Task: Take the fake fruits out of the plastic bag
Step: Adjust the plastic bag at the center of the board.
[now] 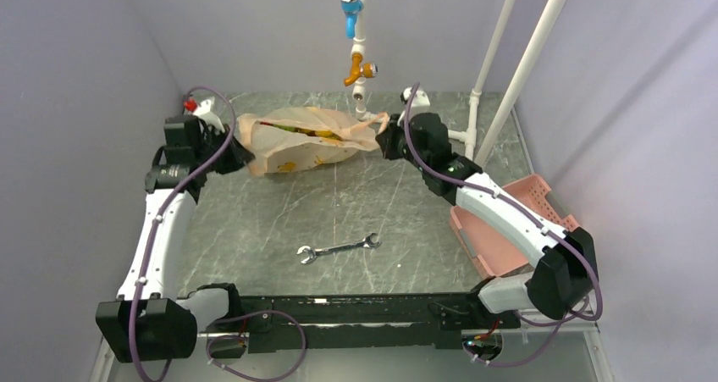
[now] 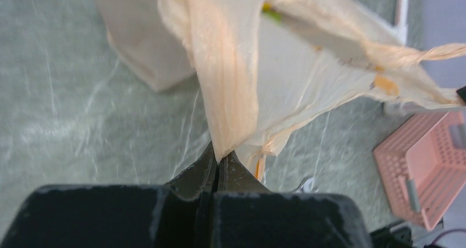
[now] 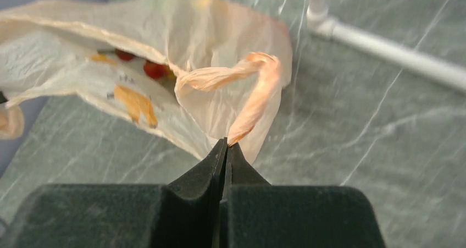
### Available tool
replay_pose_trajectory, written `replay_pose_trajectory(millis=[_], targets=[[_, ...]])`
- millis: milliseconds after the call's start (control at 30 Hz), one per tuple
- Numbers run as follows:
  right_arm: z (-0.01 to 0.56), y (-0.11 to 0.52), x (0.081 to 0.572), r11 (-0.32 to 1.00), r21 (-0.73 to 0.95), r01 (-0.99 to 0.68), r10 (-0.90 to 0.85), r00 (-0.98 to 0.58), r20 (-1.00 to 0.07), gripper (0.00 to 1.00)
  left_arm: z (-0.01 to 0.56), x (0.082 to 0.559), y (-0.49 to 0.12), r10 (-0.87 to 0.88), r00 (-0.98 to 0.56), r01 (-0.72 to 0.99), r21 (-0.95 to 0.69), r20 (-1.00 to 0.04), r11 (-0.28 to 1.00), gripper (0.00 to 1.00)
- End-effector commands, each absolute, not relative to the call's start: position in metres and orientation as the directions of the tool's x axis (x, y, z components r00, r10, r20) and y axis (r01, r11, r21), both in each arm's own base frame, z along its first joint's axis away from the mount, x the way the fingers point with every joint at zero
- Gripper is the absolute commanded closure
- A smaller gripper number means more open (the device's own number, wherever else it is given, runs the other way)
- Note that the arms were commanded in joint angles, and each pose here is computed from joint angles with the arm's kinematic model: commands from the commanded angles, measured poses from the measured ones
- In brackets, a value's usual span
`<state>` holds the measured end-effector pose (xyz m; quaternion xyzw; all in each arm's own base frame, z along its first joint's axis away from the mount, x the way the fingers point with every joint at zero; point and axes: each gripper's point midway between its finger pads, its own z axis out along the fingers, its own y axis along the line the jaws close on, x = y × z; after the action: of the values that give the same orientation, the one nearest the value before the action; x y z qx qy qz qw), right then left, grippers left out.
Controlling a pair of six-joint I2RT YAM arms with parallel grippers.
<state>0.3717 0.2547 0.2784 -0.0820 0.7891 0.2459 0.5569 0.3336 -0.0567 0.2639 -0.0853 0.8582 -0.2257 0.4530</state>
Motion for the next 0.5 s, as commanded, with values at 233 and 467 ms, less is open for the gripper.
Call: replay_pose_trajectory(millis=[233,467], targets=[[0.202,0.269,0.278,0.828,0.321,-0.46,0.043,-0.52,-0.853,1.0,0.224,0.28,-0.066,-0.145,-0.539,0.264,-0.33,-0.83,0.906,1.0],[0.199,0.25,0.268,0.862,0.265,-0.431,-0.012,-0.542,-0.841,0.8,0.199,0.26,-0.069,-0.168,-0.564,0.245,-0.358,-0.809,0.901,1.0]])
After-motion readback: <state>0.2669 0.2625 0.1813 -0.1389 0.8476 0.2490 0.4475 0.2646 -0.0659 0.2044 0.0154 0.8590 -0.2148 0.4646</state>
